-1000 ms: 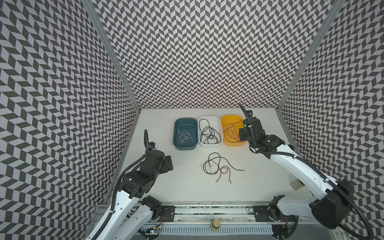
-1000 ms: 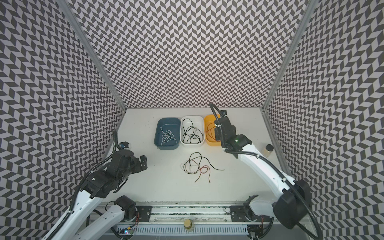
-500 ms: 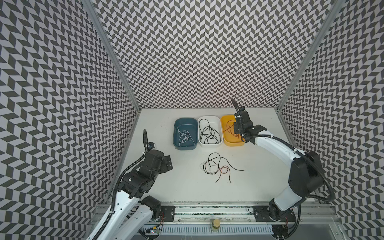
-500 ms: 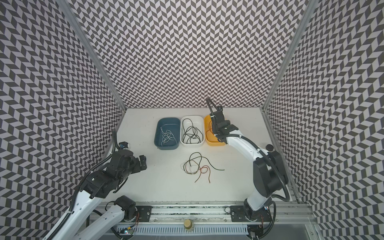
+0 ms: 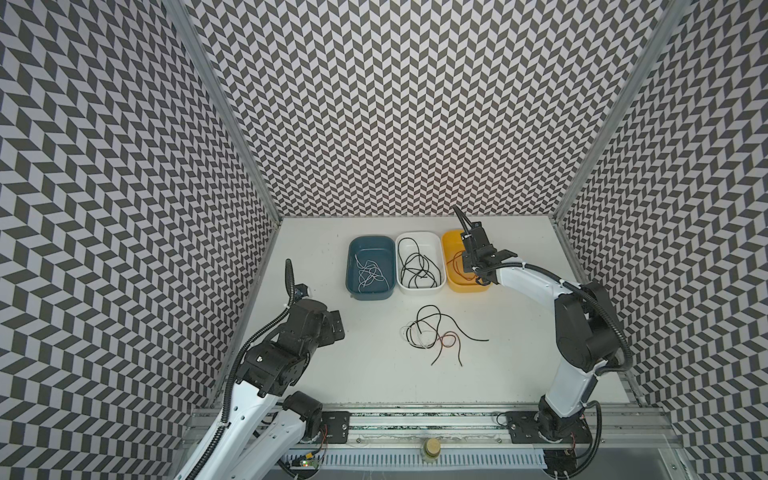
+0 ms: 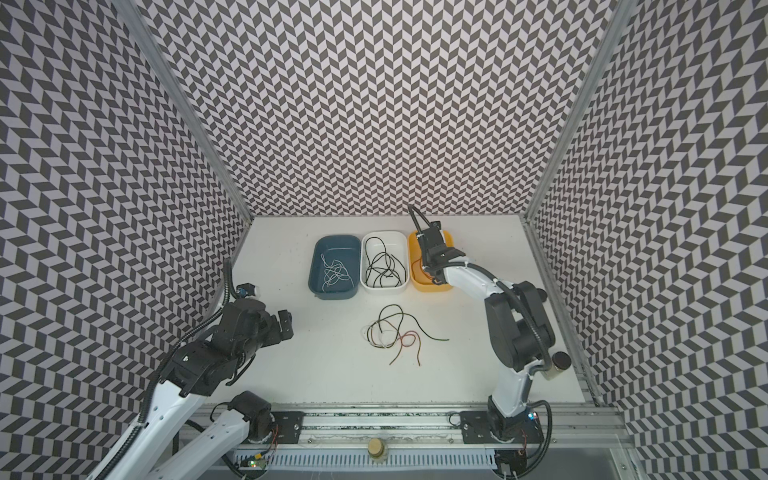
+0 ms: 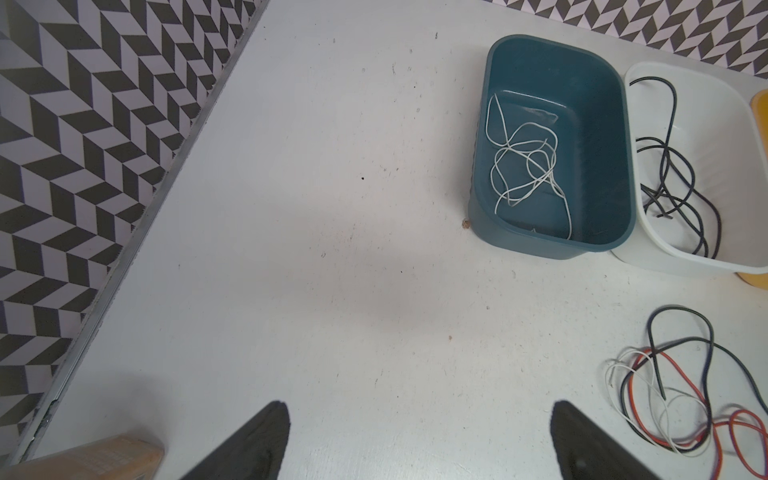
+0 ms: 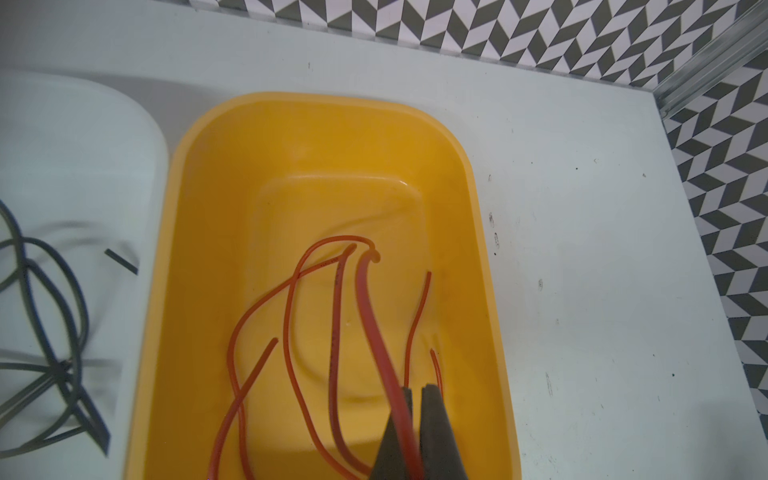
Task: Untangle the cables
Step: 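Lower the red wire into the yellow bin and open the right gripper, then move the right gripper back over the wire pile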
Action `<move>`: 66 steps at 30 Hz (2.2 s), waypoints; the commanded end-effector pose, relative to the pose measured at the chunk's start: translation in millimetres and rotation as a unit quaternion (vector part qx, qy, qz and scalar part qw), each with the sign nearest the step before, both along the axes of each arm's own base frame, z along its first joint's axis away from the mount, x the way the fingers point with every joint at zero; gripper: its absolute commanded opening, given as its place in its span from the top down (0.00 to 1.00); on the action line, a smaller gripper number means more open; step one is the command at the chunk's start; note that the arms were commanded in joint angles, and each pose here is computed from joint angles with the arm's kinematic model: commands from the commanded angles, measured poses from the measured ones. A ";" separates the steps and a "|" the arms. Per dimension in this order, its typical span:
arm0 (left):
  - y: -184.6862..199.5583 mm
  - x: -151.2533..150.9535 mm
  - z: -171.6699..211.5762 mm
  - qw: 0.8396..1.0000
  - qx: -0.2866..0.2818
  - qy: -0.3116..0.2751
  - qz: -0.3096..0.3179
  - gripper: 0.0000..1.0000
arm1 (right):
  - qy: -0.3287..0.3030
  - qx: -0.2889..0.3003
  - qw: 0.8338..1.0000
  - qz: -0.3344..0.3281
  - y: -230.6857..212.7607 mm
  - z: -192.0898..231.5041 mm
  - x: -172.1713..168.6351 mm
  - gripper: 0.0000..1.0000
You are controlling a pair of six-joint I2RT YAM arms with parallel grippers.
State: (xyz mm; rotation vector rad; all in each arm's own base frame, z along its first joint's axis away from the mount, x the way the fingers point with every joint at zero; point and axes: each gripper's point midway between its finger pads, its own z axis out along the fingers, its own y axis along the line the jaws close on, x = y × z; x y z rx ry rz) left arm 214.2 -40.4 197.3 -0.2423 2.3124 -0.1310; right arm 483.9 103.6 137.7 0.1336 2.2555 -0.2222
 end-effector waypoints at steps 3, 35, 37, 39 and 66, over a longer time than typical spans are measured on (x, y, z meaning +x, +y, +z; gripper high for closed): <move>2.2 0.8 3.9 1.000 -0.003 -0.009 0.005 0.00 | -0.002 0.017 1.000 -0.006 0.8 6.4 1.5 0.96; 1.4 1.3 2.5 1.000 -0.003 -0.005 0.003 0.00 | -0.022 0.209 0.973 0.094 48.8 80.6 -142.5 0.55; 1.3 1.3 2.6 1.000 -0.003 -0.005 0.003 0.00 | -0.011 0.217 0.970 0.106 57.3 68.3 -164.6 0.55; 1.2 1.2 2.2 1.000 -0.003 -0.005 0.003 0.00 | -0.001 0.235 0.965 0.116 65.4 55.6 -184.4 0.55; 2.6 0.5 3.2 1.000 -0.002 -0.007 0.006 0.00 | 0.115 0.388 0.912 0.068 124.7 -60.1 -255.4 0.53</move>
